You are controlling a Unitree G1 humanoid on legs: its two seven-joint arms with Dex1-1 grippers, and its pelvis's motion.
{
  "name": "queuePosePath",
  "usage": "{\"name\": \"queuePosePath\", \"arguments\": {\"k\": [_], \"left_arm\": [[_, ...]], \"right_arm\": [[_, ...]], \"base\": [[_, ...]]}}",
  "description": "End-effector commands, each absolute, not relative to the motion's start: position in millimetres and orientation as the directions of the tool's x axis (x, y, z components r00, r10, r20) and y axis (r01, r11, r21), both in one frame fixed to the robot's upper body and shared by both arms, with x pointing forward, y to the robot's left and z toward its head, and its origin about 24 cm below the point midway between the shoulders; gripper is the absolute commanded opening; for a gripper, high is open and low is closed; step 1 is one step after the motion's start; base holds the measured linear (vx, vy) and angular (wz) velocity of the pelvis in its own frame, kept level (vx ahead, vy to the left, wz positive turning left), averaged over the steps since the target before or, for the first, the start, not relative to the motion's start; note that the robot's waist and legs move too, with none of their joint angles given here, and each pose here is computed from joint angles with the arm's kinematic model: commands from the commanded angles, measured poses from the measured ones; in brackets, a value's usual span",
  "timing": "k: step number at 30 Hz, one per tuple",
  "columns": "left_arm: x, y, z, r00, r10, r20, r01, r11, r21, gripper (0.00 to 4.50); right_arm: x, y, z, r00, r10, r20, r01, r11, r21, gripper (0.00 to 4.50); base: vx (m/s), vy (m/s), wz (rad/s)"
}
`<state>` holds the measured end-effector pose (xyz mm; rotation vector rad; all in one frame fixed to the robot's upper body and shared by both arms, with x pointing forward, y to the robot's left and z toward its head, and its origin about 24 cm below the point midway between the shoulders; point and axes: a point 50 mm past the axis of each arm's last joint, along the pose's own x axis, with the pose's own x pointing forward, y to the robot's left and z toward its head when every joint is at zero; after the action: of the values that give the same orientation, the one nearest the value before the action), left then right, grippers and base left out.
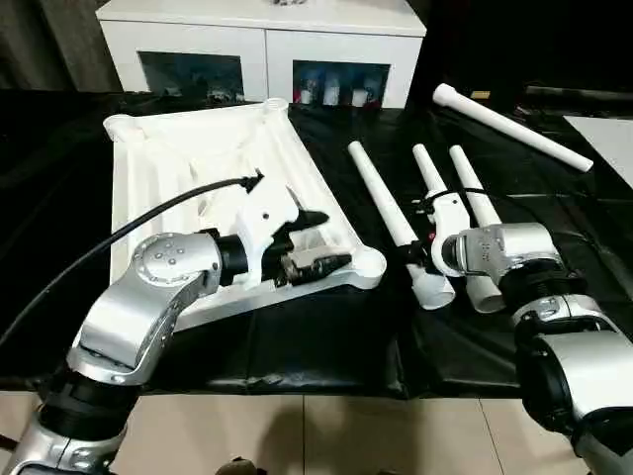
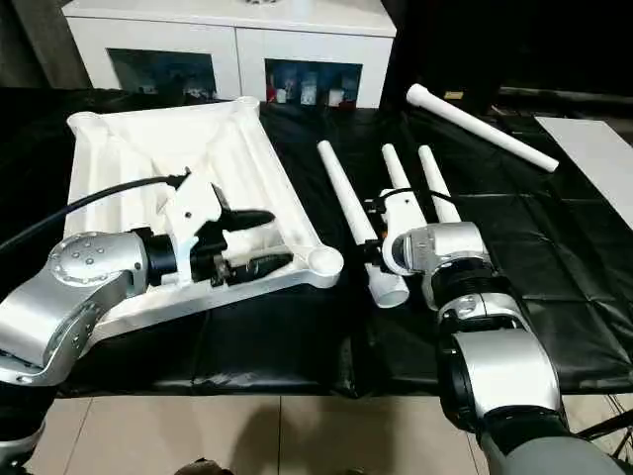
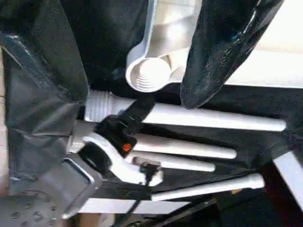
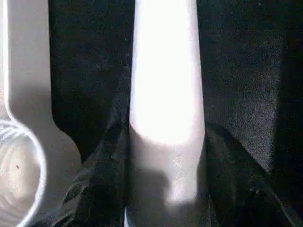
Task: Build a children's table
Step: Pick table leg
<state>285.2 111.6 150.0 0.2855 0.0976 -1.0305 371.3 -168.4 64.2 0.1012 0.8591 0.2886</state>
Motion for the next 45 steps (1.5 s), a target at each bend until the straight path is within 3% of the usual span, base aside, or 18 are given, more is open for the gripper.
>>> {"name": "queuePosePath", "arguments": {"k": [1,4,5,6,7,9,10,11,13,14,21,22,33,45], "left_arm": [[293.9,115.6,158.9,0.574,-0.798,-0.182,0.816,0.538,0.213,3.78],[312.3,121.3,171.0,0.692,-0.716,-0.099,0.721,0.676,0.155,3.93],[321.0,123.3,178.9,0.749,-0.662,-0.04,0.663,0.747,0.055,4.08],[321.0,123.3,178.9,0.749,-0.662,-0.04,0.663,0.747,0.055,4.22],[324.1,122.2,183.5,0.767,-0.642,-0.005,0.642,0.767,-0.018,4.29],[324.1,122.2,183.5,0.767,-0.642,-0.005,0.642,0.767,-0.018,4.37],[326.6,118.2,188.6,0.776,-0.63,0.03,0.627,0.766,-0.14,4.44],[326.6,118.2,188.6,0.776,-0.63,0.03,0.627,0.766,-0.14,4.48],[331.3,98.0,196.7,0.747,-0.659,0.085,0.638,0.677,-0.367,4.5],[331.9,92.1,198.8,0.734,-0.671,0.099,0.644,0.644,-0.412,4.5],[335.2,79.6,207.0,0.711,-0.692,0.129,0.663,0.597,-0.453,4.5],[336.1,74.4,209.7,0.704,-0.694,0.15,0.662,0.564,-0.494,4.5],[345.0,79.9,209.9,0.785,-0.608,0.122,0.557,0.605,-0.568,4.5],[346.0,80.8,207.5,0.806,-0.585,0.088,0.514,0.619,-0.594,3.52]], "right_arm": [[377.2,-170.0,75.8,0.664,0.295,-0.688,-0.202,0.956,0.215,1.83],[386.8,-169.1,100.5,0.78,0.335,-0.529,-0.232,0.94,0.251,1.83],[389.5,-167.1,120.9,0.848,0.38,-0.37,-0.301,0.919,0.254,1.83],[389.5,-167.1,120.9,0.848,0.38,-0.37,-0.301,0.919,0.254,1.83],[388.1,-164.7,132.8,0.87,0.415,-0.267,-0.363,0.904,0.226,1.83],[388.1,-164.7,132.8,0.87,0.415,-0.267,-0.363,0.904,0.226,1.83],[383.0,-160.2,145.0,0.872,0.464,-0.158,-0.433,0.88,0.192,1.83],[383.0,-160.2,145.0,0.872,0.464,-0.158,-0.433,0.88,0.192,1.83],[360.7,-138.3,158.1,0.822,0.569,-0.019,-0.568,0.822,0.04,1.83],[354.4,-131.8,159.8,0.805,0.594,0.004,-0.594,0.805,0.005,1.83],[336.6,-106.4,162.6,0.736,0.676,0.042,-0.666,0.733,-0.14,1.83],[328.7,-92.5,163.1,0.702,0.71,0.052,-0.69,0.697,-0.194,1.83],[321.8,-81.8,160.9,0.695,0.718,0.046,-0.692,0.684,-0.231,1.83],[325.0,-80.6,159.3,0.736,0.675,0.051,-0.645,0.723,-0.247,1.83]], "base": [[0.0,0.0,0.0],[0.0,0.0,0.0],[0.0,0.0,0.0],[0.0,0.0,0.0],[0.0,0.0,0.0],[0.0,0.0,0.0],[0.0,0.0,0.0],[0.0,0.0,0.0],[0.0,0.0,0.0],[0.0,0.0,0.0],[0.0,0.0,0.0],[0.0,0.0,0.0],[0.0,0.0,0.0],[0.0,0.0,0.0]]}}
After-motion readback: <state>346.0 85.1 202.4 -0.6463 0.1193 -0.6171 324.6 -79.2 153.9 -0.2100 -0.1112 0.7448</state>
